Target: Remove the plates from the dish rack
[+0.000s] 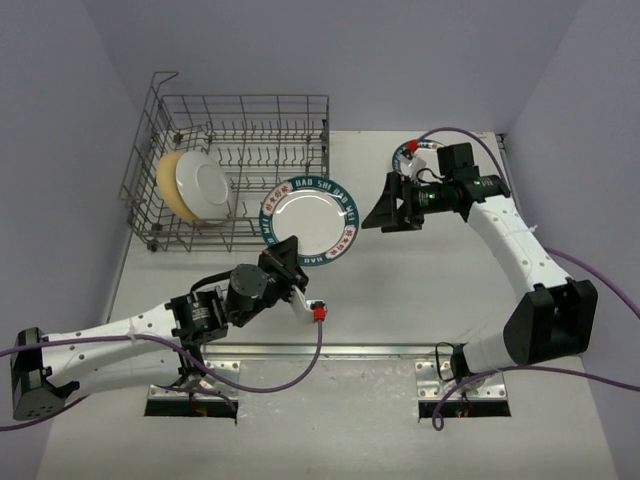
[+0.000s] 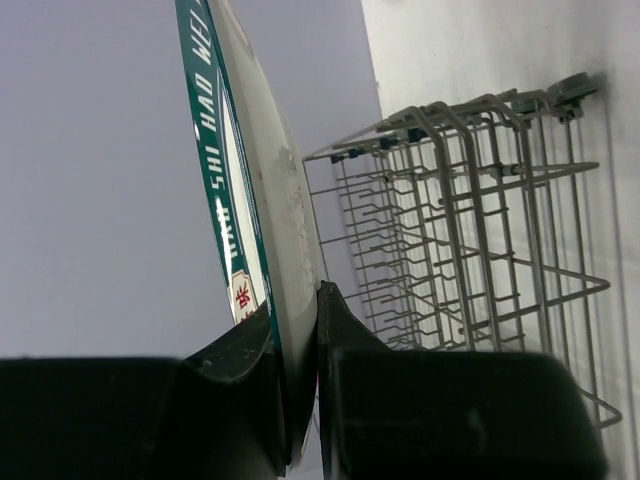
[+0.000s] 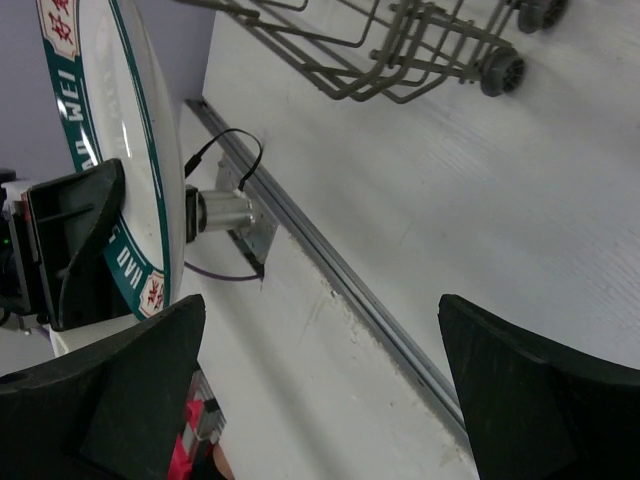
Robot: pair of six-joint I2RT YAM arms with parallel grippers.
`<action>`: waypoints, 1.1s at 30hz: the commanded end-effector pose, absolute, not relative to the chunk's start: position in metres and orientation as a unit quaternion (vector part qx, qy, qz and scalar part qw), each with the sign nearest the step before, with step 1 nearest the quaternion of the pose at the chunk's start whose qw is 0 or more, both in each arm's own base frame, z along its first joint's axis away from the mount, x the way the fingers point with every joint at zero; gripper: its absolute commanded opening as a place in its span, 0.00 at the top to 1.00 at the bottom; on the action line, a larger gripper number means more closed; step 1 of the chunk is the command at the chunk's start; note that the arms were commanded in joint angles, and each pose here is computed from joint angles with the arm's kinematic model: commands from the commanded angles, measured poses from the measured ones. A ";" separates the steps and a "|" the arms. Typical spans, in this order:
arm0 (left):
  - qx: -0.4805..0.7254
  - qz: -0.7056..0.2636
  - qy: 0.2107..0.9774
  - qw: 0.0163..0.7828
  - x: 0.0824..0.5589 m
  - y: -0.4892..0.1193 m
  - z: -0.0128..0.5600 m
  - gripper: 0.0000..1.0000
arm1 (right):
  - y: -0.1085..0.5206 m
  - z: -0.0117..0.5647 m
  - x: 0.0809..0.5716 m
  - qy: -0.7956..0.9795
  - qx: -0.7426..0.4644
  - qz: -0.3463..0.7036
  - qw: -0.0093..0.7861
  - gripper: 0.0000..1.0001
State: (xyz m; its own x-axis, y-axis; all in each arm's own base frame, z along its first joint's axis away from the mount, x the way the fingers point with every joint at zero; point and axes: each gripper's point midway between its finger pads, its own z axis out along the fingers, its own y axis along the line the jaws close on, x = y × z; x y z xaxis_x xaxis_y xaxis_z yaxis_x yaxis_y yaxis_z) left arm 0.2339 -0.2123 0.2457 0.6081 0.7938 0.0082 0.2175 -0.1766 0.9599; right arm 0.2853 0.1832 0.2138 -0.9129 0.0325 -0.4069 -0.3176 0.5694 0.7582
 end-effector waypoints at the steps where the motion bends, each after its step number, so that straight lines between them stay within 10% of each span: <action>1: 0.678 0.311 0.315 0.587 0.237 -0.221 0.288 1.00 | 0.201 0.230 0.285 0.854 -0.146 0.445 0.226 0.02; 33: 0.702 0.299 0.306 0.569 0.233 -0.230 0.261 1.00 | 0.237 0.250 0.272 0.793 -0.160 0.564 0.164 0.23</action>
